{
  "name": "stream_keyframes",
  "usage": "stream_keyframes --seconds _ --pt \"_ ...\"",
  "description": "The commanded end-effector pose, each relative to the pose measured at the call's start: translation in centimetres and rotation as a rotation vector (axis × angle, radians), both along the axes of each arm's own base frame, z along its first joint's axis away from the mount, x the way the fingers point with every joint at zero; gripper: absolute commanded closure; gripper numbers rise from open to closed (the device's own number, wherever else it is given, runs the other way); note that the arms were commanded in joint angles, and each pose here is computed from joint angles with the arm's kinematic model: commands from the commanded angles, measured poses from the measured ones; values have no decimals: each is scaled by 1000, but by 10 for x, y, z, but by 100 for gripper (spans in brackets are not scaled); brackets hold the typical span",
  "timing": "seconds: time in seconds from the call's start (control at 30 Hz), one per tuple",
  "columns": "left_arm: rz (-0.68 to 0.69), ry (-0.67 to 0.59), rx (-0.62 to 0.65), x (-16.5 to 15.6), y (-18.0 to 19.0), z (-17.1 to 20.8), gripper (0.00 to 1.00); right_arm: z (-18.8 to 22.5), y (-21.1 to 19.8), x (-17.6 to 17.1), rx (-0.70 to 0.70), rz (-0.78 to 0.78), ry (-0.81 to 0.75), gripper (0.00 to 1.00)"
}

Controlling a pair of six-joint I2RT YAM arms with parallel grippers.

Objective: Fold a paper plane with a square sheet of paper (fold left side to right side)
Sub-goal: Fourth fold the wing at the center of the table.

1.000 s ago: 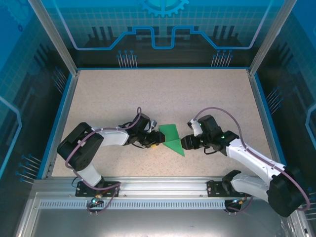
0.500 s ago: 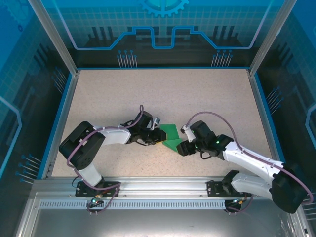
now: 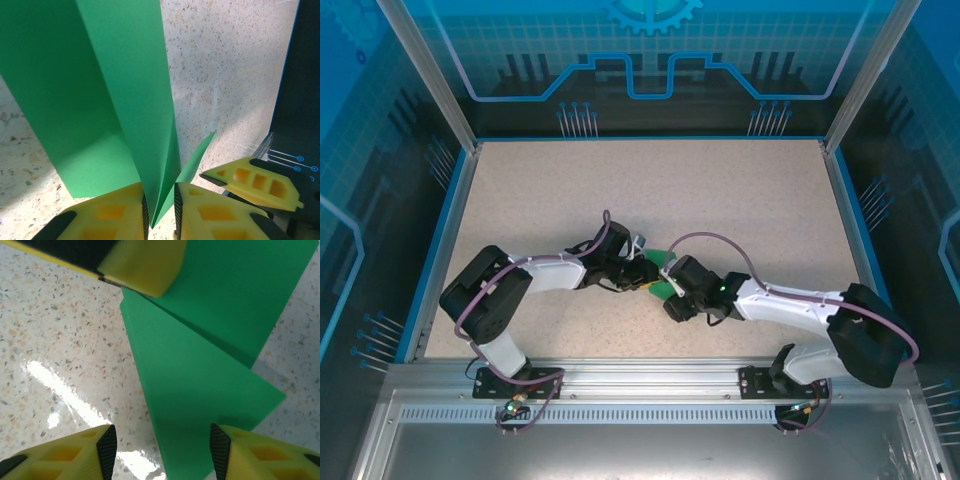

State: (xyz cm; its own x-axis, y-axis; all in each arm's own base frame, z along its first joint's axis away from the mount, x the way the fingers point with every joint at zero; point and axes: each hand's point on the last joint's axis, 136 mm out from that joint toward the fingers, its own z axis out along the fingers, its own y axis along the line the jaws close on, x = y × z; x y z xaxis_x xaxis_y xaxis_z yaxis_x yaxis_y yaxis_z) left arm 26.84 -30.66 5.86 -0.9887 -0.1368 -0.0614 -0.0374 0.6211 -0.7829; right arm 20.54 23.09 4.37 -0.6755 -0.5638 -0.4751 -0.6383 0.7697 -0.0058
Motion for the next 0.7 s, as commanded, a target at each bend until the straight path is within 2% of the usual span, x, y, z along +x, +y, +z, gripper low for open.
stream_keyframes --seconds 0.0,0.23,0.47,0.67 --pt "-17 -9 -49 2 -10 22 78 6 12 12 -9 10 -56 46" --pt "-20 -14 -52 3 -11 26 78 -7 11 19 -61 -10 -58 52" --pt "-19 -23 -39 3 -9 28 77 -15 6 17 -82 -24 -44 69" --pt "-25 -51 -17 2 -2 38 61 -21 3 12 -85 -19 -20 85"
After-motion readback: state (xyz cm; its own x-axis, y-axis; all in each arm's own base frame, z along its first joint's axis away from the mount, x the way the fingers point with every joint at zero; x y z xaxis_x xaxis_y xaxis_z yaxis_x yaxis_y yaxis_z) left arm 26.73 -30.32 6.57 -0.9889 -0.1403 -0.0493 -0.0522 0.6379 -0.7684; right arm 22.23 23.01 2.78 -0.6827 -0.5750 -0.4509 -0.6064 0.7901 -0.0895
